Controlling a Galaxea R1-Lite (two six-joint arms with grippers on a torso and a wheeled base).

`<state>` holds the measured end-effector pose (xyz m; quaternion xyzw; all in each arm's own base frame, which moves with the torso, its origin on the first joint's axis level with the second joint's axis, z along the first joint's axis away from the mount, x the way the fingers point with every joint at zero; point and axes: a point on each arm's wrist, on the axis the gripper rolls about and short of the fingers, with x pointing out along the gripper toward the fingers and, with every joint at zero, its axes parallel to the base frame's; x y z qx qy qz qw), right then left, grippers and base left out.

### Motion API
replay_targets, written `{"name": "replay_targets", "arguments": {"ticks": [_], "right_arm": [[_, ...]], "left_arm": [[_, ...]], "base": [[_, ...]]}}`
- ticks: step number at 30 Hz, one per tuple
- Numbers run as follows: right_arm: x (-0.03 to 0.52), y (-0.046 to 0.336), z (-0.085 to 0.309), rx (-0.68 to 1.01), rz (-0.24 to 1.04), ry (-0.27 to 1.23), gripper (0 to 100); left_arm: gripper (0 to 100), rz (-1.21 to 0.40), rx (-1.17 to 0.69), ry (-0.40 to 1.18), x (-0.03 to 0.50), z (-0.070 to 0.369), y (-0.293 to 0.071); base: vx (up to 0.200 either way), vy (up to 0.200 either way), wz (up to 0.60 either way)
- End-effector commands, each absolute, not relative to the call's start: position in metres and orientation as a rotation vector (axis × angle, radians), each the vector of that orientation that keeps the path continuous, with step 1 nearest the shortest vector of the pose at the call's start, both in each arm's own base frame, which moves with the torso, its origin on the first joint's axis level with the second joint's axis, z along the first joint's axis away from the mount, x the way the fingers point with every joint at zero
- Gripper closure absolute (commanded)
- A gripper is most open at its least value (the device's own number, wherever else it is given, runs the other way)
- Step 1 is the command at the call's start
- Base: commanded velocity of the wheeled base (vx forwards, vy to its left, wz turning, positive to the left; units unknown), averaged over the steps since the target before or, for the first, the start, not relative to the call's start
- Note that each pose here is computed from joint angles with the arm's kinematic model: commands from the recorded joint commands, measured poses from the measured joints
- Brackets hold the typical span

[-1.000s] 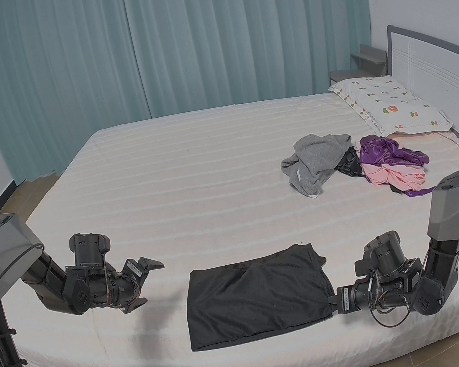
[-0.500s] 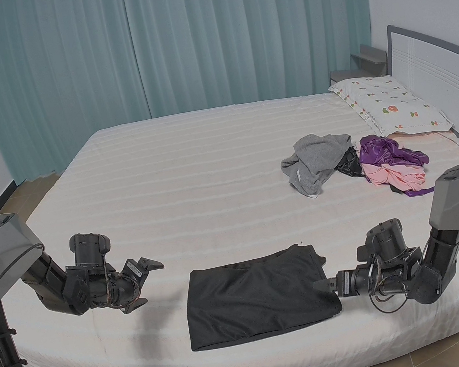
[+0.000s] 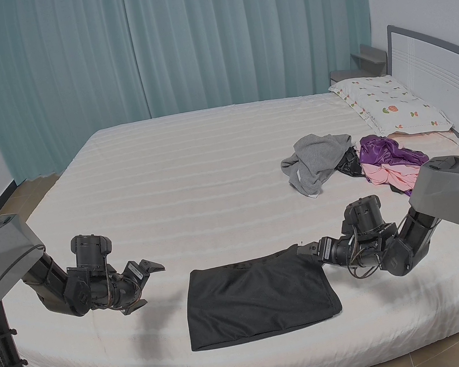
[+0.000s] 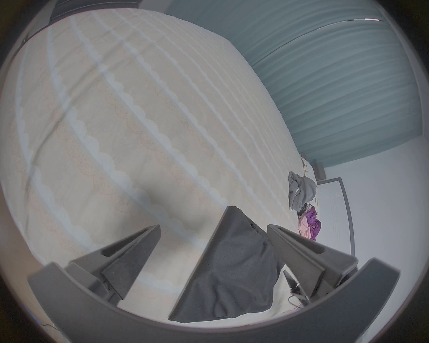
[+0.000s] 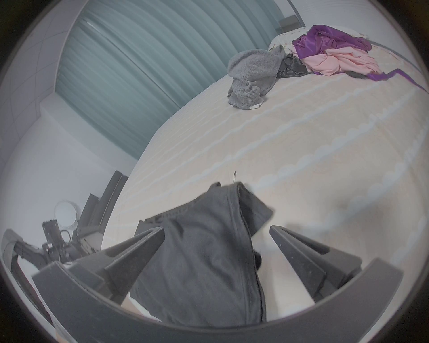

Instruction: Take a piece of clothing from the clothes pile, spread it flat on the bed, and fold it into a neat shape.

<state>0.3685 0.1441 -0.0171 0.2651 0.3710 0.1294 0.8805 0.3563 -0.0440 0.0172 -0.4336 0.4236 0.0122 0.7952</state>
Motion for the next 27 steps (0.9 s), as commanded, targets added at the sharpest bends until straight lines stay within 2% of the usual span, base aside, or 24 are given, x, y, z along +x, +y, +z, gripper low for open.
{"name": "replay_targets", "arguments": {"ticks": [1,8,9,19,25,27], "right_arm": [[0.396,0.15,-0.034,0.585,0.245,0.797,0],[0.413,0.159,-0.044,0.59,0.253,0.774,0],[0.415,0.158,-0.043,0.589,0.25,0.771,100],[0.418,0.154,-0.031,0.645,0.224,0.746,100],[0.42,0.139,-0.022,0.661,0.193,0.736,100],[0.421,0.132,-0.021,0.675,0.172,0.732,100]], "left_arm": [[0,0.039,-0.91,0.912,0.357,0.013,-0.045],[0,0.038,-0.908,0.911,0.357,0.013,-0.046],[0,0.039,-0.908,0.912,0.357,0.012,-0.046],[0,0.051,-0.888,0.905,0.359,0.011,-0.053],[0,0.067,-0.847,0.878,0.372,0.004,-0.069],[0,0.125,-0.778,0.822,0.39,-0.012,-0.091]], "base": [[0.0,0.0,0.0],[0.0,0.0,0.0],[0.0,0.0,0.0],[0.0,0.0,0.0],[0.0,0.0,0.0],[0.0,0.0,0.0]]}}
